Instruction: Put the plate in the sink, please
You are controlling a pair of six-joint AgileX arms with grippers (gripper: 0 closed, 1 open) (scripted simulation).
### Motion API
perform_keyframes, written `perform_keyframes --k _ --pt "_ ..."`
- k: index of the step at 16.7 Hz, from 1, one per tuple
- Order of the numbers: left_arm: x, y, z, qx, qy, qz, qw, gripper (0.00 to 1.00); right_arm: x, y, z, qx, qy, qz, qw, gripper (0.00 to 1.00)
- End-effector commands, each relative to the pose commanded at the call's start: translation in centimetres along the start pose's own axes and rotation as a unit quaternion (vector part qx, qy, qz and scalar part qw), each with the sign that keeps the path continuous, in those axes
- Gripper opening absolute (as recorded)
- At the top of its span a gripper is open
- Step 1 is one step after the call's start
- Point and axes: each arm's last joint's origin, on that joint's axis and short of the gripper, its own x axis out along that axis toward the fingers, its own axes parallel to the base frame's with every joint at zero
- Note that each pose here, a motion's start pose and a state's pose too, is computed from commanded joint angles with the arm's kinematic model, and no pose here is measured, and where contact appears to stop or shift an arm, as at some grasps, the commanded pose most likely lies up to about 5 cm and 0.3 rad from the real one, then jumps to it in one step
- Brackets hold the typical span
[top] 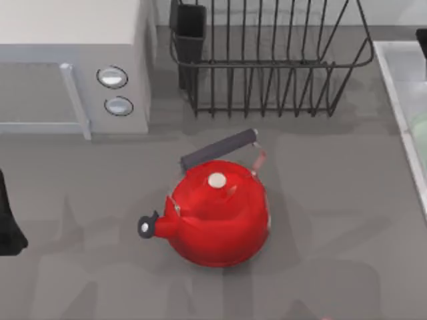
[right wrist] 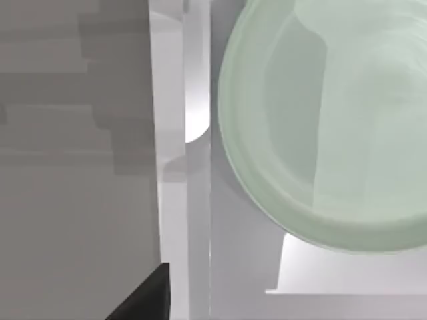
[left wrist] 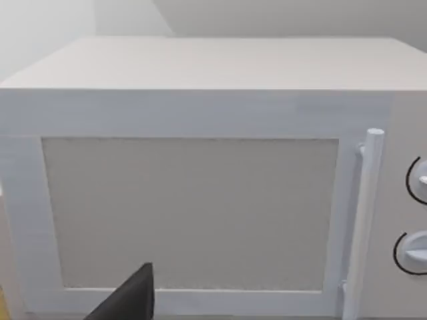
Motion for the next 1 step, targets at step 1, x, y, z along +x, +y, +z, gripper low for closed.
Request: perform_keyframes --k 1 --pt "0.0 0.0 0.0 0.0 0.0 0.0 1.0 1.0 0.0 0.0 0.0 0.0 0.0 0.0 1.0 1.0"
